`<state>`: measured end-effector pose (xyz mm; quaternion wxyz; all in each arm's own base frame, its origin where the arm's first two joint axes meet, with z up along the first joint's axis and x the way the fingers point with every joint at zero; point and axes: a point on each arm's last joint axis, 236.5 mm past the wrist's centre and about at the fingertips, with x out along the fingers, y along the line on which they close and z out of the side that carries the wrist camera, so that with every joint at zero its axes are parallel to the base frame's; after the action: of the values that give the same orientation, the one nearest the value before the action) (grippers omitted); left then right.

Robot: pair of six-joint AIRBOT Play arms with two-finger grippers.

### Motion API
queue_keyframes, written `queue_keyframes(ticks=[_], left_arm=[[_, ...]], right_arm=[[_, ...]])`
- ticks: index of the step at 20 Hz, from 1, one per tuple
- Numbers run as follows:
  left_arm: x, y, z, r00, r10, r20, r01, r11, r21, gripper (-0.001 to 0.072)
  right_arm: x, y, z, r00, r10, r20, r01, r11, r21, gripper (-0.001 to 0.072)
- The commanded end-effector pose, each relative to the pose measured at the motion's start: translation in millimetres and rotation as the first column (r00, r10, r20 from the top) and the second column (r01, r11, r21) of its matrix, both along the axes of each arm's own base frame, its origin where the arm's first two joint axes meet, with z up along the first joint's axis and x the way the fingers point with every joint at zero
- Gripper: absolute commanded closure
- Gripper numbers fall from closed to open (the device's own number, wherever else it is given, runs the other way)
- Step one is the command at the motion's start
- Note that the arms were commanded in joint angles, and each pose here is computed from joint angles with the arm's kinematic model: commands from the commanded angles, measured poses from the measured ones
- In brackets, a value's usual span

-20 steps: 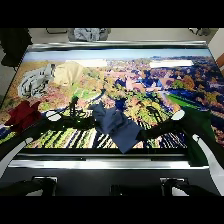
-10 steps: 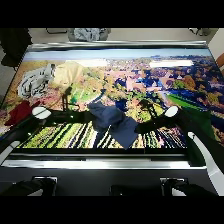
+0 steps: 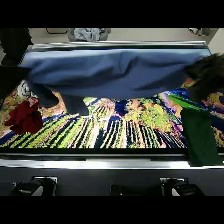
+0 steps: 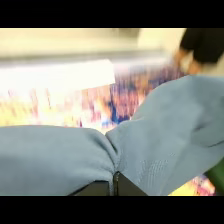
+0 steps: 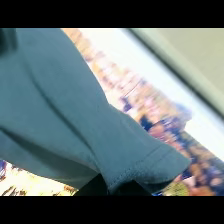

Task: Fold the shirts.

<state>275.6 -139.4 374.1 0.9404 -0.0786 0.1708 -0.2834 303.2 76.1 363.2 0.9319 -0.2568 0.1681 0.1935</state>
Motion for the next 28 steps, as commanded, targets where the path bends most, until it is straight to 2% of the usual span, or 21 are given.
queue_keyframes(ticks=[1,4,6,9,11,13,17,20,21,22,23,24,26,28], left_arm=[[-44,24,17,0.996,0.088,0.009,-0.089,0.996,0.029,0.0677],[-46,34,-42,0.978,0.111,-0.178,-0.088,0.987,0.131,0.0677],[-46,22,-93,0.942,0.063,-0.328,-0.024,0.992,0.122,0.0677],[-53,15,-205,0.814,0.029,-0.580,0.045,0.993,0.114,0.0678],[-60,14,-273,0.726,0.027,-0.687,0.068,0.991,0.111,0.0677],[-52,3,-315,0.698,-0.011,-0.716,0.070,0.996,0.053,0.0677],[2,5,-367,0.672,0.032,-0.740,0.016,0.998,0.058,0.0676],[45,6,-398,0.610,0.059,-0.790,-0.002,0.997,0.072,0.0669],[58,4,-399,0.594,0.050,-0.803,0.009,0.998,0.069,0.0528],[69,1,-393,0.583,0.032,-0.812,0.031,0.998,0.061,0.0150],[77,2,-381,0.576,0.012,-0.817,0.058,0.997,0.055,-0.0010],[84,12,-367,0.583,0.018,-0.812,0.077,0.994,0.077,-0.0010],[93,57,-344,0.591,0.138,-0.795,0.030,0.981,0.192,-0.0010],[78,111,-340,0.521,0.282,-0.806,-0.050,0.952,0.301,-0.0010]], right_arm=[[-67,-40,30,0.989,-0.143,0.042,0.143,0.990,-0.009,0.0669],[-93,-52,-41,0.945,-0.186,-0.268,0.164,0.981,-0.104,0.0668],[-106,-41,-98,0.859,-0.155,-0.487,0.114,0.987,-0.113,0.0668],[-112,-27,-192,0.706,-0.120,-0.698,0.058,0.992,-0.111,0.0668],[-100,-24,-259,0.640,-0.127,-0.757,0.061,0.992,-0.114,0.0668],[-68,-20,-314,0.661,-0.137,-0.738,0.095,0.991,-0.098,0.0668],[12,-13,-384,0.686,-0.181,-0.705,0.199,0.978,-0.058,0.0667],[54,0,-418,0.635,-0.195,-0.747,0.297,0.955,0.003,0.0667],[65,5,-420,0.623,-0.185,-0.760,0.308,0.951,0.021,0.0665],[76,9,-414,0.623,-0.177,-0.762,0.306,0.952,0.029,0.0590],[84,10,-401,0.624,-0.170,-0.763,0.294,0.955,0.028,0.0148],[93,6,-381,0.641,-0.166,-0.750,0.263,0.965,0.012,0.0003],[103,-17,-340,0.659,-0.156,-0.736,0.228,0.974,-0.002,0.0005],[101,-57,-314,0.646,-0.152,-0.748,0.244,0.970,0.014,0.0007]])
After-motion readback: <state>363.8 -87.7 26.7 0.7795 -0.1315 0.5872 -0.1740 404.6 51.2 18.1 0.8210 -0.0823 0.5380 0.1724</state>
